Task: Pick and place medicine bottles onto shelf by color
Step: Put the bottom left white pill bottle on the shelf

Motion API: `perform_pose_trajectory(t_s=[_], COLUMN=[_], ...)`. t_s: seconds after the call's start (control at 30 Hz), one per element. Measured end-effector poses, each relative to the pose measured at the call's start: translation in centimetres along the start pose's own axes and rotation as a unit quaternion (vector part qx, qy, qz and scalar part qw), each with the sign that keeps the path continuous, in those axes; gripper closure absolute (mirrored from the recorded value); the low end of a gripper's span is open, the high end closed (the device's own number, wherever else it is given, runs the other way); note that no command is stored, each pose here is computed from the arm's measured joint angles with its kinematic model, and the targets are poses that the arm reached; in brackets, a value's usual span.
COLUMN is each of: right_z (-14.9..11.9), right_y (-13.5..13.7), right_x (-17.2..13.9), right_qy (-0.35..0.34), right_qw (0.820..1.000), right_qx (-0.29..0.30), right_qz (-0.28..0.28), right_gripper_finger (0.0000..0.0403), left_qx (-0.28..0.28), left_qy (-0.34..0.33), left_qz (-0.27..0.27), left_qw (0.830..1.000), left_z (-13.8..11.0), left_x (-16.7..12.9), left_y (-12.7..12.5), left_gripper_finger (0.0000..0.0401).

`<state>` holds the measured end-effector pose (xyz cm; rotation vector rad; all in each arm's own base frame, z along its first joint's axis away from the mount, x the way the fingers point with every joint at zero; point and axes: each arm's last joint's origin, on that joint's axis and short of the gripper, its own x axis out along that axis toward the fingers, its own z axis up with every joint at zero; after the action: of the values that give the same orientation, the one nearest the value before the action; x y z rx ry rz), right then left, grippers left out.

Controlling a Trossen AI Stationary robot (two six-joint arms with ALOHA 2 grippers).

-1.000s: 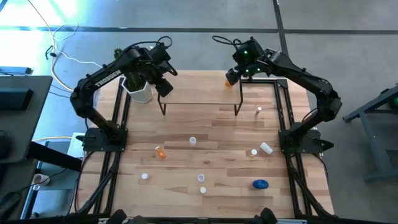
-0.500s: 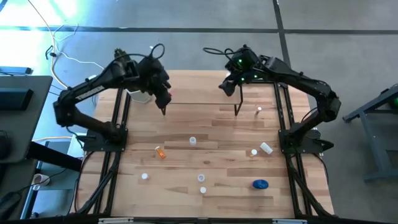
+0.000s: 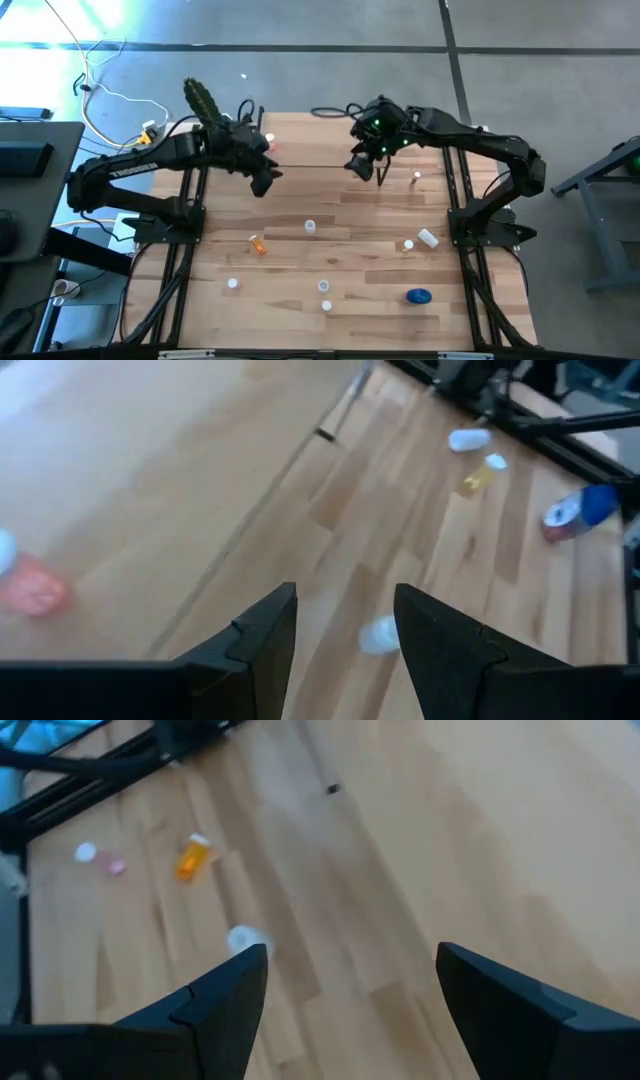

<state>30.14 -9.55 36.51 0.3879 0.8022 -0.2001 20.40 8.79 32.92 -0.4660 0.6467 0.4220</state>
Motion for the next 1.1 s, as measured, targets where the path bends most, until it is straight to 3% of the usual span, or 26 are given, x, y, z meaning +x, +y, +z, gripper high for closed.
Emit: perform_pose_trajectory(t_s=[0.3, 0.47, 0.67, 0.9, 1.1], right_z=[-2.5, -4.2, -6.2, -6.9, -7.5], right_y=[3.9, 6.2, 9.0, 12.7, 13.3], right_x=[3.9, 6.0, 7.4, 9.6, 12.3], right_qy=[0.009, -0.014, -0.061, -0.142, -0.152], right_qw=[0.999, 0.998, 0.994, 0.977, 0.975], right_qx=[0.006, -0.029, -0.081, -0.155, -0.162], right_qz=[0.035, 0.061, 0.043, 0.037, -0.002], right_gripper_finger=[0.0121, 0.0121, 0.0121, 0.0121, 0.0121], left_qx=[0.005, 0.014, 0.029, 0.043, 0.051], left_qy=[0.002, 0.001, 0.006, 0.024, 0.029], left_qz=[-0.052, -0.062, -0.076, -0.086, -0.094], left_qw=[0.999, 0.998, 0.997, 0.995, 0.994], left_z=[-2.7, -3.7, -4.3, -4.8, -5.0], left_x=[-2.2, -3.8, -4.6, -4.5, -4.6], left_y=[-2.0, -2.4, -3.0, -3.5, -3.9], left_gripper_finger=[0.0243, 0.0243, 0.0243, 0.0243, 0.0243])
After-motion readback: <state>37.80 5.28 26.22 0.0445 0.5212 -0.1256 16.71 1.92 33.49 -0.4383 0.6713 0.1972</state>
